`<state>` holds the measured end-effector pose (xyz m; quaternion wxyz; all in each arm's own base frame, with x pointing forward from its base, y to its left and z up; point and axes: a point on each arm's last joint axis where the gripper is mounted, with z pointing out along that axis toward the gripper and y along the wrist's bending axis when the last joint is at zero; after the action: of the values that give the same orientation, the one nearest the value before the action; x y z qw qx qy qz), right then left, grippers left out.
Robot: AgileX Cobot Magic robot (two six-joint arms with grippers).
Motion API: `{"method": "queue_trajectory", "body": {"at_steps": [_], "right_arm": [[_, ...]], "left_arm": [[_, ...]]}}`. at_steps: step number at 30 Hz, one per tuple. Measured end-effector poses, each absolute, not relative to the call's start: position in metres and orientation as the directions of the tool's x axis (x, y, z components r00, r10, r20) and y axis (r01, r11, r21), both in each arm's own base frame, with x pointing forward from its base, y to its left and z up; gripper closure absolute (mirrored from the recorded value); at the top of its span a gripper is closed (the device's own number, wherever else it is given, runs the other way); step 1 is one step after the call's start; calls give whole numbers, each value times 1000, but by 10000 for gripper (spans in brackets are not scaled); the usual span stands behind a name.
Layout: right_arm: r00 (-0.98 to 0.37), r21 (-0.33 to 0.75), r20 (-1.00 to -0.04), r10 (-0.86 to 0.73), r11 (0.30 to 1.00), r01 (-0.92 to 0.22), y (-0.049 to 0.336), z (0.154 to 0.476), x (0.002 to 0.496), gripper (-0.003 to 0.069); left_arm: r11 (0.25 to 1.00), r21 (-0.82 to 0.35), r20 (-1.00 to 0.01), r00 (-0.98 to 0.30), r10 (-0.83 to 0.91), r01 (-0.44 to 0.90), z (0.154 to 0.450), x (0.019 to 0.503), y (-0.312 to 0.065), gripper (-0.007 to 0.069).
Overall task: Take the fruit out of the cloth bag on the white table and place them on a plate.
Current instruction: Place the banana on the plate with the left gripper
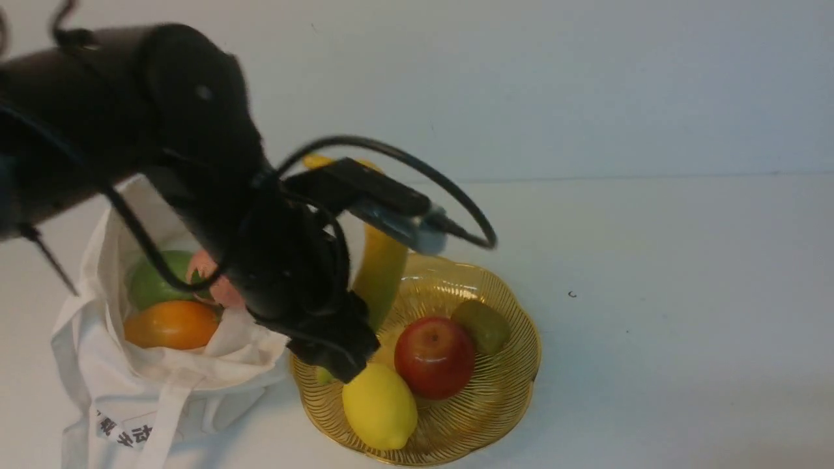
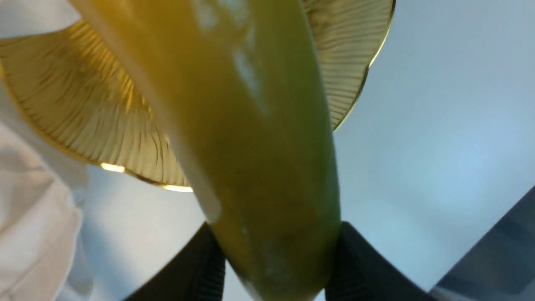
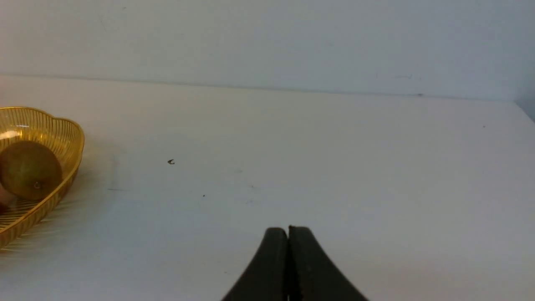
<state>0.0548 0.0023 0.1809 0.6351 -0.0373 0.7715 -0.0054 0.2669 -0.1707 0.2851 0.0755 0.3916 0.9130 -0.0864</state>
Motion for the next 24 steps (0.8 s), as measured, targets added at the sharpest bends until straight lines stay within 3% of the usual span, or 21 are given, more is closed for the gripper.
{"method": "queue_trajectory", "body": {"at_steps": [5,12,20,24], "right_arm": [[-191,-56,-980,-64,997,-51,2,181,55,674],[-191,-56,-980,-64,997,-51,2,181,55,674],[-191,-56,-980,-64,997,-51,2,181,55,674],[-191,-56,-980,-64,997,-51,2,181,55,674]], "left_arm": [[651,83,-96,-644,759,754,248,293,-194,344],[720,288,-105,-727,679,631,226,324,-195,344],[719,304,-102,-729,676,625,205,333,-202,344],[712,304,-103,-721,686,634,203,331,-206,271]]}}
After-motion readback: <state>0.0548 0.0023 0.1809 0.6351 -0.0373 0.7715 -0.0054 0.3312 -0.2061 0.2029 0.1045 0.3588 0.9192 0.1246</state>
